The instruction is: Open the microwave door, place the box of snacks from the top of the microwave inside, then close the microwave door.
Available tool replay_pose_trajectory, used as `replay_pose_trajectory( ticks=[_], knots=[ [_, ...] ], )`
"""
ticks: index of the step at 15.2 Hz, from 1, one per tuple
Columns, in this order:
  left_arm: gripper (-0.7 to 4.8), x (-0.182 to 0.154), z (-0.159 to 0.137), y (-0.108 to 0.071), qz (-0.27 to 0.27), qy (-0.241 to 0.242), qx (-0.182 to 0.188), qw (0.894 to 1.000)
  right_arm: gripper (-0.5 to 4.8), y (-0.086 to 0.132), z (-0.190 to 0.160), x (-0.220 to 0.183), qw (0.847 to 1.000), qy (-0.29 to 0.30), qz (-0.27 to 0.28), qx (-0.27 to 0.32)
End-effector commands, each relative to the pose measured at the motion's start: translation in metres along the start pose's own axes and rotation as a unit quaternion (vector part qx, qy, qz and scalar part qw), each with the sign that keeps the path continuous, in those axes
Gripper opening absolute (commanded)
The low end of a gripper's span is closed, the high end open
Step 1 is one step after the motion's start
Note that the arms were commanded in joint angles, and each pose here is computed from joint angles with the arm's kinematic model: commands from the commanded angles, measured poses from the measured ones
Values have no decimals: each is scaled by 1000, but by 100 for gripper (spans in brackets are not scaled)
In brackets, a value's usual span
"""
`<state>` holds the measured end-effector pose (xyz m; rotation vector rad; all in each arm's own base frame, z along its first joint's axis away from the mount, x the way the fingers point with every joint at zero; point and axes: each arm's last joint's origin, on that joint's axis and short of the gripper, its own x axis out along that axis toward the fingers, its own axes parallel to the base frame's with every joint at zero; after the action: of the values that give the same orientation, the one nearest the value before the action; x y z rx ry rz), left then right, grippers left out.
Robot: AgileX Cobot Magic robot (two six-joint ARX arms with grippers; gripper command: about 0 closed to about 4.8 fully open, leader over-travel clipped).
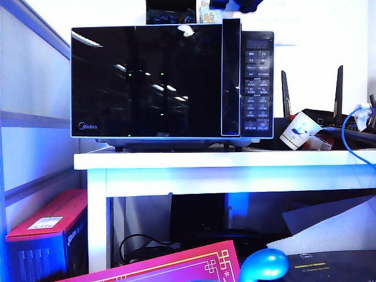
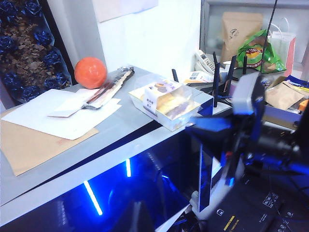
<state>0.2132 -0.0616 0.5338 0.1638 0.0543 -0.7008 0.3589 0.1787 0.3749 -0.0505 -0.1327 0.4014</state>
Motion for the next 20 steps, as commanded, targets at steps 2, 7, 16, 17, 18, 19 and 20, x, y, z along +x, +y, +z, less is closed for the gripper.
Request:
replay_pose_trajectory(
  ticks=[2, 7, 16, 17, 18, 19, 20],
  knots=[
    [-5, -2, 2, -1, -1, -7, 2, 1000, 135, -7, 2, 11, 1000, -10, -1, 5],
    [-6, -2, 2, -1, -1, -7, 2, 1000, 135, -13, 16, 40, 1000, -8, 13, 4],
    [-6, -2, 2, -1, -1, -7, 6, 1000, 135, -26, 55, 9, 995, 17, -80, -49],
    [-6, -2, 2, -1, -1, -7, 6, 1000, 136, -31, 54, 8, 994, 31, -89, -62],
    [-6, -2, 3, -1, -1, -7, 6, 1000, 139, -42, 50, 4, 991, 67, -96, -68],
    [-6, -2, 3, -1, -1, -7, 8, 1000, 139, -48, 49, 1, 989, 84, -101, -70],
    [-6, -2, 2, -1, -1, -7, 8, 1000, 141, -60, 47, -4, 985, 109, -113, -73]
  ],
)
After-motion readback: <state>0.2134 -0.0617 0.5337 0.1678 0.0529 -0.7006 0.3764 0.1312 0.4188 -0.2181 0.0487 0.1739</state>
